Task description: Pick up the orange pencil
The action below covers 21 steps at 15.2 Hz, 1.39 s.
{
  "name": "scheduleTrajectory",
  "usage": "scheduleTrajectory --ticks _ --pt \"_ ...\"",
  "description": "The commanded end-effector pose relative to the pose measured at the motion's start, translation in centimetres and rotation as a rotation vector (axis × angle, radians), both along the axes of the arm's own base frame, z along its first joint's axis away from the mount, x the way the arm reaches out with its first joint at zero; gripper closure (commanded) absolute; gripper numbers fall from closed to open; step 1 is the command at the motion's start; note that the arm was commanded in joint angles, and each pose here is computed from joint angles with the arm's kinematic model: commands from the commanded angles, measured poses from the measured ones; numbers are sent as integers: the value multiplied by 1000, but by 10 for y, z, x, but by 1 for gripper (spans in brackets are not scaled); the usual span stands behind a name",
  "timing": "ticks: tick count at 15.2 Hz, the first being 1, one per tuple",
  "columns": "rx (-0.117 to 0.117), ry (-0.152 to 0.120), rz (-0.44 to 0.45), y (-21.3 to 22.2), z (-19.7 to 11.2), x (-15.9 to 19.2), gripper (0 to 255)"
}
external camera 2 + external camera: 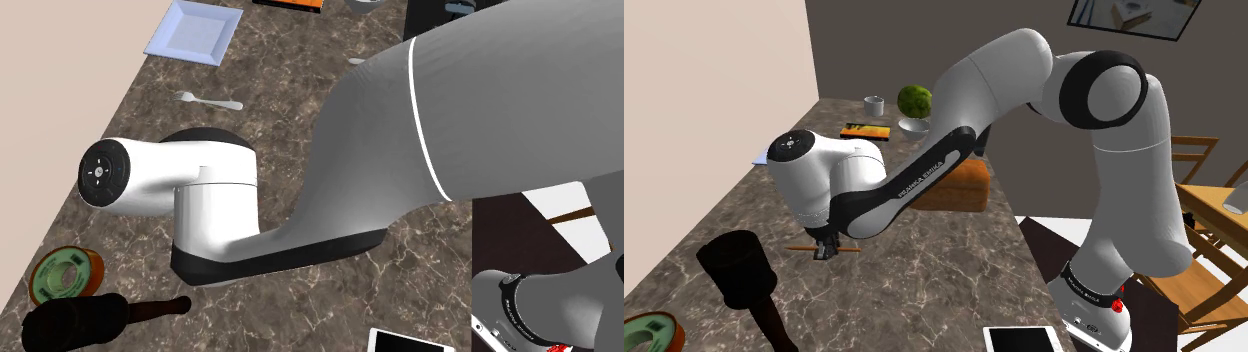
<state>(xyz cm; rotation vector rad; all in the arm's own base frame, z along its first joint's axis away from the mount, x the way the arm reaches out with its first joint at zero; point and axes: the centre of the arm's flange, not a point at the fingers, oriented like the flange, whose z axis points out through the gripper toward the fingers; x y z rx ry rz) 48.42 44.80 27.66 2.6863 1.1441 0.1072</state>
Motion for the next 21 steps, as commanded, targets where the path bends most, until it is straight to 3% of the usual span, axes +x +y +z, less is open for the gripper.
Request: scheduleTrajectory --ticks 1,4,21 --pt "0 0 0 0 0 0 255" --pt "0 0 0 0 -1 0 255" --pt "0 0 0 0 79 0 255"
